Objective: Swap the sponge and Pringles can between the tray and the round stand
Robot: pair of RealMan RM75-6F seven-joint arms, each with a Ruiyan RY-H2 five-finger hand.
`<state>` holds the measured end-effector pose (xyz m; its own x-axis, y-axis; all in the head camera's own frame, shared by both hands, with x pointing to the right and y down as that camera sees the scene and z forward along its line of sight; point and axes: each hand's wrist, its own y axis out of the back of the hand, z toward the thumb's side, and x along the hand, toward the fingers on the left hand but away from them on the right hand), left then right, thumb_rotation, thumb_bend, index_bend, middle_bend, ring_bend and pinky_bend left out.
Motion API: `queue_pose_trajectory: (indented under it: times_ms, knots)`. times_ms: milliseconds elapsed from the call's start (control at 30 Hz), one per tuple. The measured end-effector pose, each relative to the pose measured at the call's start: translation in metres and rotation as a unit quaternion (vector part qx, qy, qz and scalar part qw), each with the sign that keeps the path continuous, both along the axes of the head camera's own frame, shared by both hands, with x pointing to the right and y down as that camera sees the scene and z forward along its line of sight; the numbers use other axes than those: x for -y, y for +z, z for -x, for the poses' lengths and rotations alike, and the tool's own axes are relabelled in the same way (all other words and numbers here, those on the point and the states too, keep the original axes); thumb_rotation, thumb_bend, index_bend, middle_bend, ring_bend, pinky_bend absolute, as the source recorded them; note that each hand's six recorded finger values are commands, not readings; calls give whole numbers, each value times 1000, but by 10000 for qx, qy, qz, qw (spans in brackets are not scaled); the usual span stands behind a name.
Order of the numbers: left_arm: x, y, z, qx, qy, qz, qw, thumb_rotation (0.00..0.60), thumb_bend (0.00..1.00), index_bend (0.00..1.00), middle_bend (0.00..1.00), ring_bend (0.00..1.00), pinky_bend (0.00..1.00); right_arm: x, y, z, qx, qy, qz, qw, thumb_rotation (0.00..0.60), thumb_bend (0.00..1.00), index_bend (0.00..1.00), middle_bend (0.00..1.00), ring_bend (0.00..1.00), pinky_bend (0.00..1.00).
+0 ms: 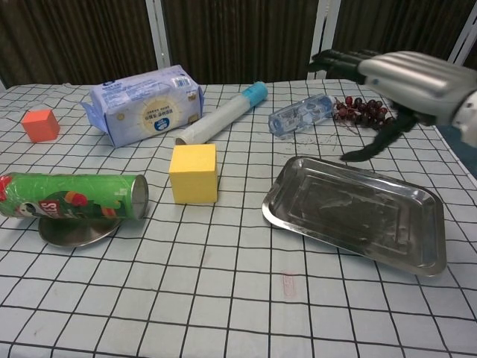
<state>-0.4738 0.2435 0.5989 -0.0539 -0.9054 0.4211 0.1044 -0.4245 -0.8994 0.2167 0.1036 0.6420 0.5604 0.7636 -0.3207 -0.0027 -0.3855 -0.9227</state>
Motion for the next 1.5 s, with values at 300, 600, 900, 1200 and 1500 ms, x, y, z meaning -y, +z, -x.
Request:
queue_pose_trajectory:
  times_ms: [300, 600, 900, 1200, 1500]
  knots:
    - [-4, 14, -21, -47, 237, 205, 9995, 600, 373, 55, 78, 40, 195, -51, -54, -132, -744, 905, -223, 9929, 600, 20, 0, 0, 0, 49]
    - [9, 26, -49, -391, 478, 555, 9965, 600, 323, 0, 0, 0, 92, -100, -91, -192, -1178, 1696, -763, 9755, 600, 20, 0, 0, 0, 5]
    - [30, 54, -95, -600, 967, 1111, 9873, 600, 322, 0, 0, 0, 90, -105, -94, -200, -684, 1843, -613, 9786, 600, 21, 0, 0, 0, 5]
    - [44, 81, -133, -667, 1179, 1573, 9782, 600, 319, 0, 0, 0, 90, -109, -98, -198, -495, 1727, -586, 9820, 600, 21, 0, 0, 0, 5]
    - [54, 109, -133, -356, 1142, 1619, 9795, 600, 316, 0, 12, 0, 94, -110, -96, -197, -443, 1674, -512, 9836, 600, 21, 0, 0, 0, 5]
